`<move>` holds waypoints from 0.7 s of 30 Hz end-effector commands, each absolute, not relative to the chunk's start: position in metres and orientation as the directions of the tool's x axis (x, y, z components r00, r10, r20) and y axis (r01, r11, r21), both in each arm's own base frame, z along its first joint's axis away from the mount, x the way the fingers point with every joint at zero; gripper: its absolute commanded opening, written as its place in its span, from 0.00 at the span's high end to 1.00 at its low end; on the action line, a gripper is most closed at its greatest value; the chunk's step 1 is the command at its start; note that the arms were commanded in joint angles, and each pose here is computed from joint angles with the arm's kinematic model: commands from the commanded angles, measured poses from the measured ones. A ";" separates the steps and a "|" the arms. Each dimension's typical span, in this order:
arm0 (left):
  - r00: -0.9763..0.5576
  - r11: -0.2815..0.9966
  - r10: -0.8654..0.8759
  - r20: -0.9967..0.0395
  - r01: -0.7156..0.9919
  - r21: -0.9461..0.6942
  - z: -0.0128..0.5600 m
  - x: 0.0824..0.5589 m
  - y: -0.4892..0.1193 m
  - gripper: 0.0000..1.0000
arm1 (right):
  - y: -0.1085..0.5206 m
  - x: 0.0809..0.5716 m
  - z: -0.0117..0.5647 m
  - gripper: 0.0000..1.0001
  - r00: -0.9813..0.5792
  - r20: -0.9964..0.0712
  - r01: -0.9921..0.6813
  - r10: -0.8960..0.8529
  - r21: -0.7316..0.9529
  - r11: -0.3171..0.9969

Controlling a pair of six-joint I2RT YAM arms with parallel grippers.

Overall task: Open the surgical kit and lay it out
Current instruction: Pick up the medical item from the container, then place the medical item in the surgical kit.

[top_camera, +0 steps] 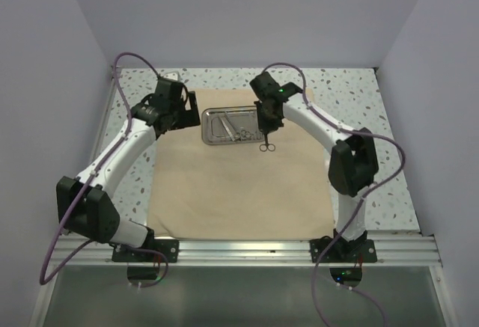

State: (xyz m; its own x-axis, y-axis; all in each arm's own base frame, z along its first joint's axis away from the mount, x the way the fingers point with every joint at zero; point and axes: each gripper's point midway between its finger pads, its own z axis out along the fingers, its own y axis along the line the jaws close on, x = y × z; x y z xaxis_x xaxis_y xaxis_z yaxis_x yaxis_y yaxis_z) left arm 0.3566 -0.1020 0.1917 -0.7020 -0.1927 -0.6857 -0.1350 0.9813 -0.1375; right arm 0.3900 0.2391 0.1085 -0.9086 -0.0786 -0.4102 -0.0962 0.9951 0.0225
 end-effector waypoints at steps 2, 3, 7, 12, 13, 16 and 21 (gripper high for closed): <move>-0.707 0.978 -0.193 -0.680 -0.083 -0.191 0.182 0.390 -0.136 0.05 | 0.207 0.345 0.145 1.00 -0.873 -0.486 -0.080 -0.041 0.060 0.995; -0.719 0.981 -0.172 -0.673 -0.066 -0.180 0.176 0.391 -0.148 0.05 | 0.193 0.322 0.121 1.00 -0.901 -0.431 -0.066 -0.047 0.029 0.997; -0.767 0.986 -0.135 -0.628 -0.041 -0.162 0.141 0.407 -0.185 0.05 | 0.166 0.274 0.101 1.00 -0.920 -0.392 -0.033 -0.018 0.031 0.999; -0.787 0.976 -0.172 -0.593 -0.054 -0.212 0.124 0.431 -0.214 0.06 | 0.156 0.232 0.078 1.00 -0.944 -0.331 -0.009 0.016 0.072 0.997; -0.800 0.978 -0.167 -0.576 -0.058 -0.203 0.112 0.435 -0.217 0.07 | 0.155 0.228 0.075 1.00 -0.947 -0.321 -0.005 0.019 0.072 0.997; -0.811 0.979 -0.164 -0.561 -0.062 -0.195 0.102 0.446 -0.225 0.10 | 0.150 0.217 0.073 0.48 -0.955 -0.294 0.008 0.025 0.058 0.998; -0.813 0.982 -0.160 -0.560 -0.076 -0.170 0.093 0.461 -0.232 0.22 | 0.142 0.213 0.088 0.01 -0.947 -0.318 0.019 0.031 0.041 0.999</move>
